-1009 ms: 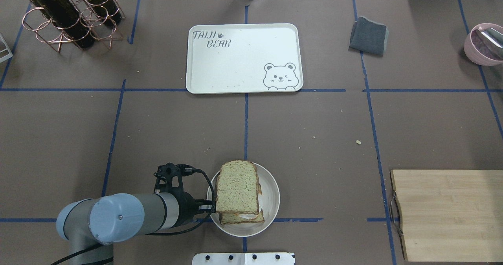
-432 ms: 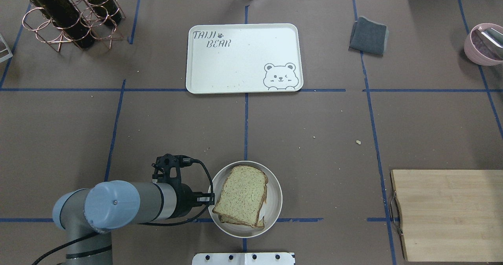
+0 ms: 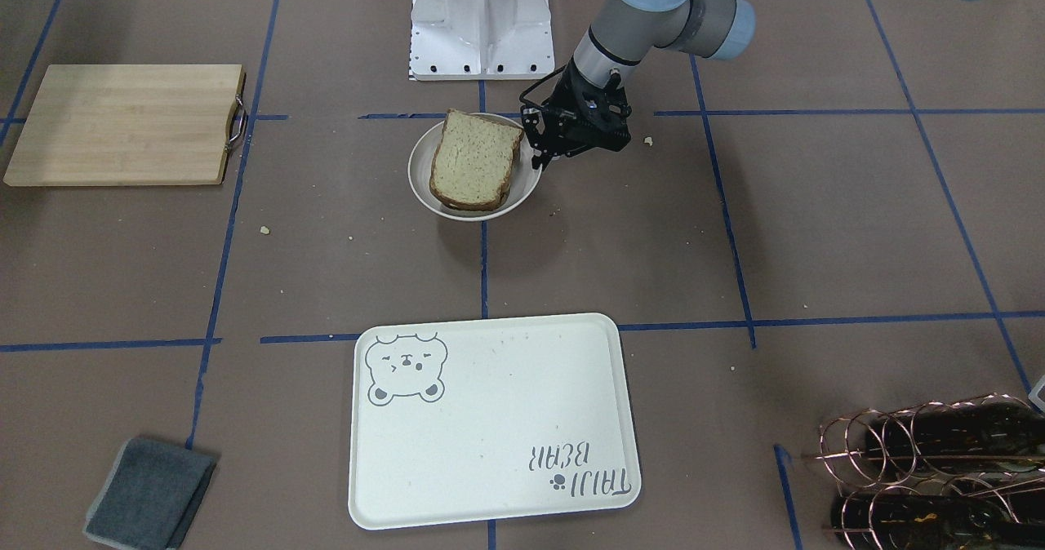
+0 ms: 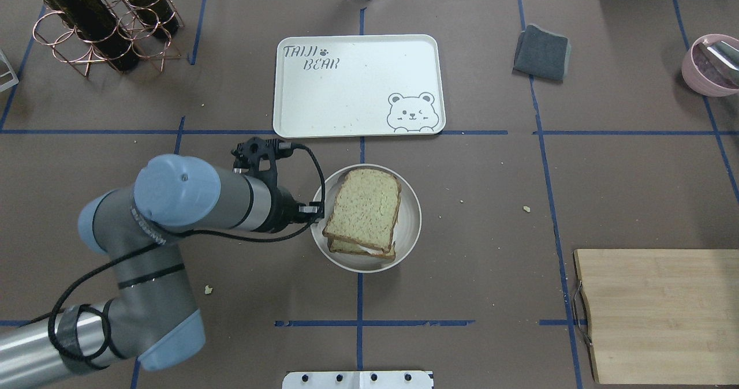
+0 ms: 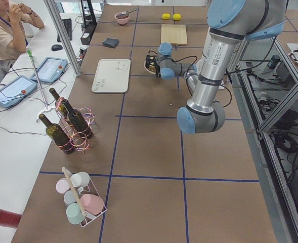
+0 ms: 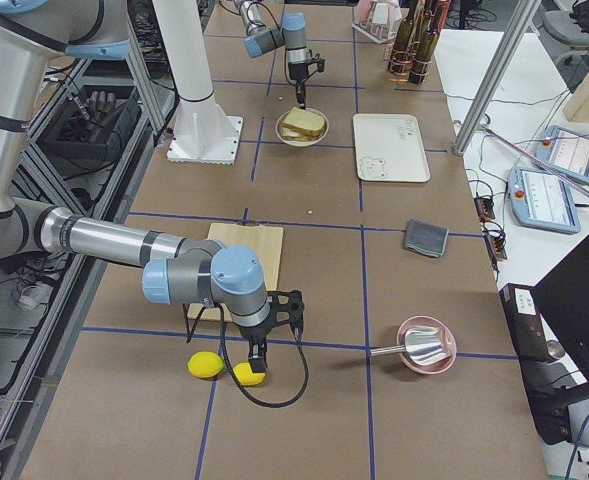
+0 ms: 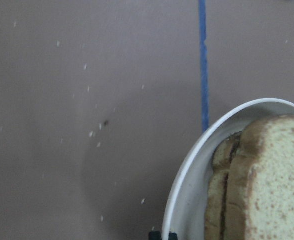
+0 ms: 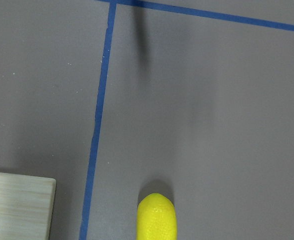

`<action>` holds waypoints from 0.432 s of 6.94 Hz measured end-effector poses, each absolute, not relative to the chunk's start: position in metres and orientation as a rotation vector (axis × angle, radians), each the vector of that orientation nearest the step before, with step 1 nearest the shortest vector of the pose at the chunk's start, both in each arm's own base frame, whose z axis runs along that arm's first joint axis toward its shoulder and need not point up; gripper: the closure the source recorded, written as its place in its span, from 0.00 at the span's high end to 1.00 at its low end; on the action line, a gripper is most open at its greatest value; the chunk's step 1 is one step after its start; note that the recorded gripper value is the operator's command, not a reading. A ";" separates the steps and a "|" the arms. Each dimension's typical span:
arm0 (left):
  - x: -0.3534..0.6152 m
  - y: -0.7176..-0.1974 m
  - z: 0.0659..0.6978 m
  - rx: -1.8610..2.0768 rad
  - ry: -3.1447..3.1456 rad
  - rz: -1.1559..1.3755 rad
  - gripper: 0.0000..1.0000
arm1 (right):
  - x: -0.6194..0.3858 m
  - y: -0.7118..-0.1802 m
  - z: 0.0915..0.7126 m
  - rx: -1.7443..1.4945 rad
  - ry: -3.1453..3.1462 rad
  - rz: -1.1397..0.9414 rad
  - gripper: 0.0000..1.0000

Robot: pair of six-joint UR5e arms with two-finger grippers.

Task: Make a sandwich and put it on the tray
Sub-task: 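Carry the plate with the left gripper onto the TAIJI BEAR tray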

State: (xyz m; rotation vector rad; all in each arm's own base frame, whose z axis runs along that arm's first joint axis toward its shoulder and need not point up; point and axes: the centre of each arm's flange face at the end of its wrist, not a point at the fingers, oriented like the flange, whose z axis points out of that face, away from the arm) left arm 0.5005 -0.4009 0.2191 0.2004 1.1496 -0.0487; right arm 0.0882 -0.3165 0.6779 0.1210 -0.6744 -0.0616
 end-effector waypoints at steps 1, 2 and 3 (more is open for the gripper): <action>0.499 -0.457 0.203 0.228 1.115 -0.047 0.00 | 0.088 -0.317 0.677 0.122 -0.674 -0.062 1.00; 0.504 -0.512 0.190 0.257 1.081 -0.046 0.00 | 0.088 -0.318 0.677 0.125 -0.673 -0.063 1.00; 0.515 -0.563 0.183 0.284 1.063 -0.044 0.00 | 0.088 -0.319 0.676 0.126 -0.673 -0.063 1.00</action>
